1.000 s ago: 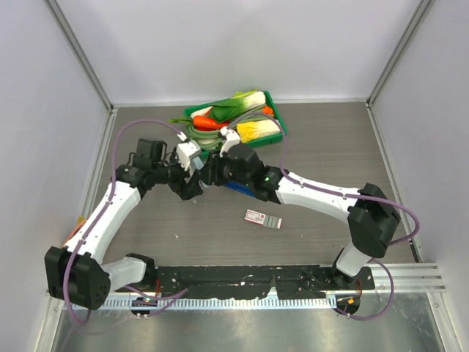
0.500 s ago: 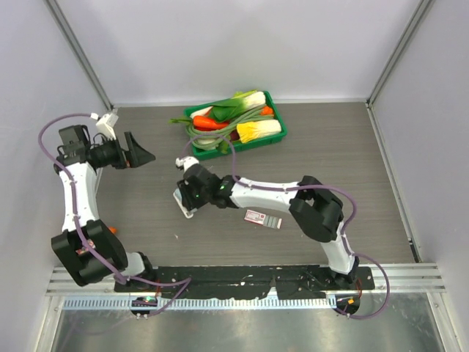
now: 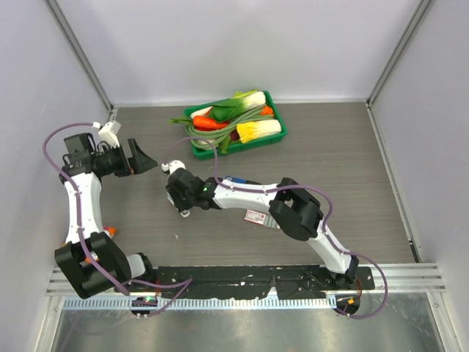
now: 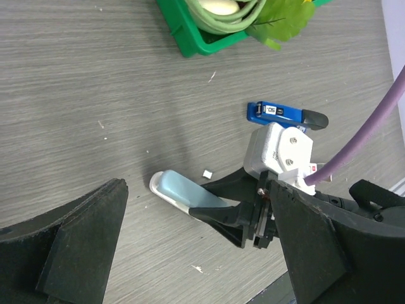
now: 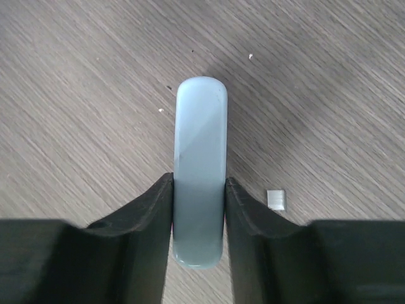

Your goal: Unload the staples from the stapler

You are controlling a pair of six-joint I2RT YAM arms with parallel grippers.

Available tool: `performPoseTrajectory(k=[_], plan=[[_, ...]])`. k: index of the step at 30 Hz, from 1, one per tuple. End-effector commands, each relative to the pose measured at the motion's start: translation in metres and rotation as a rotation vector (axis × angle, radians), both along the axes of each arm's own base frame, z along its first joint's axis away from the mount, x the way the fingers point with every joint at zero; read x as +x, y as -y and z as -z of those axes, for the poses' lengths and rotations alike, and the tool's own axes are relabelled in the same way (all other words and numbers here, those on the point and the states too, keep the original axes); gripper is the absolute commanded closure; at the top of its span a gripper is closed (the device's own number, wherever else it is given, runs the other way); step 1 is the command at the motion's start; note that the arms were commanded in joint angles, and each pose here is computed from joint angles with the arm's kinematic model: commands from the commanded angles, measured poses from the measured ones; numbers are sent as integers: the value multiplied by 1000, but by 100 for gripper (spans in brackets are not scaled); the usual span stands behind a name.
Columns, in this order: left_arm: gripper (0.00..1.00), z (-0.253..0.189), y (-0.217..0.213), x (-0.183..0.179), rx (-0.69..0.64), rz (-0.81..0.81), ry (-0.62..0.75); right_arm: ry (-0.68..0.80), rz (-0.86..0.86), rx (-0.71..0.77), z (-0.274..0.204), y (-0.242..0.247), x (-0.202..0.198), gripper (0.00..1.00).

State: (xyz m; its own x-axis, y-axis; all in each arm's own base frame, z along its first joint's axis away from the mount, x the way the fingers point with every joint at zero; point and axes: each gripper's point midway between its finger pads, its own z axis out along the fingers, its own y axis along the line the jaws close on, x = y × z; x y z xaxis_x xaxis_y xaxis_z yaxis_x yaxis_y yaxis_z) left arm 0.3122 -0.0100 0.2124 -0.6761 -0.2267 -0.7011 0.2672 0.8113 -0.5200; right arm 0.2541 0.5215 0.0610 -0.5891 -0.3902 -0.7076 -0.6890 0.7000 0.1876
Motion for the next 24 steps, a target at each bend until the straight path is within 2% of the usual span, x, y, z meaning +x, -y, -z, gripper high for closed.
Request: performPoseTrajectory(k=[1,3,4,11,12,13,15,16,17,18,19,24], plan=[[0,5,-3,7,63,-49,11,55,32,39,-16,-16,16,48],[0,16,-3,9,127,-98,-6,40,26,49,-16,-20,13,38],[0,11,-1,10,154,-98,29,34,27,57,-18,-20,13,35],[0,25,40,12,222,3,14,68,28,164,-84,-2,4,23],[0,25,44,12,230,15,15,64,32,147,-81,9,1,22],[0,26,46,14,248,19,16,96,40,186,-111,20,3,21],[0,27,61,14,266,67,19,106,57,160,-111,49,4,18],[0,28,61,15,284,66,17,134,88,190,-134,69,15,17],[0,28,82,12,293,127,27,154,106,178,-137,85,21,17],[0,31,89,12,303,145,18,136,126,128,-121,106,25,17],[0,33,93,11,319,156,17,151,179,134,-132,132,43,17],[0,46,129,6,338,249,7,172,210,-50,-102,202,60,16]])
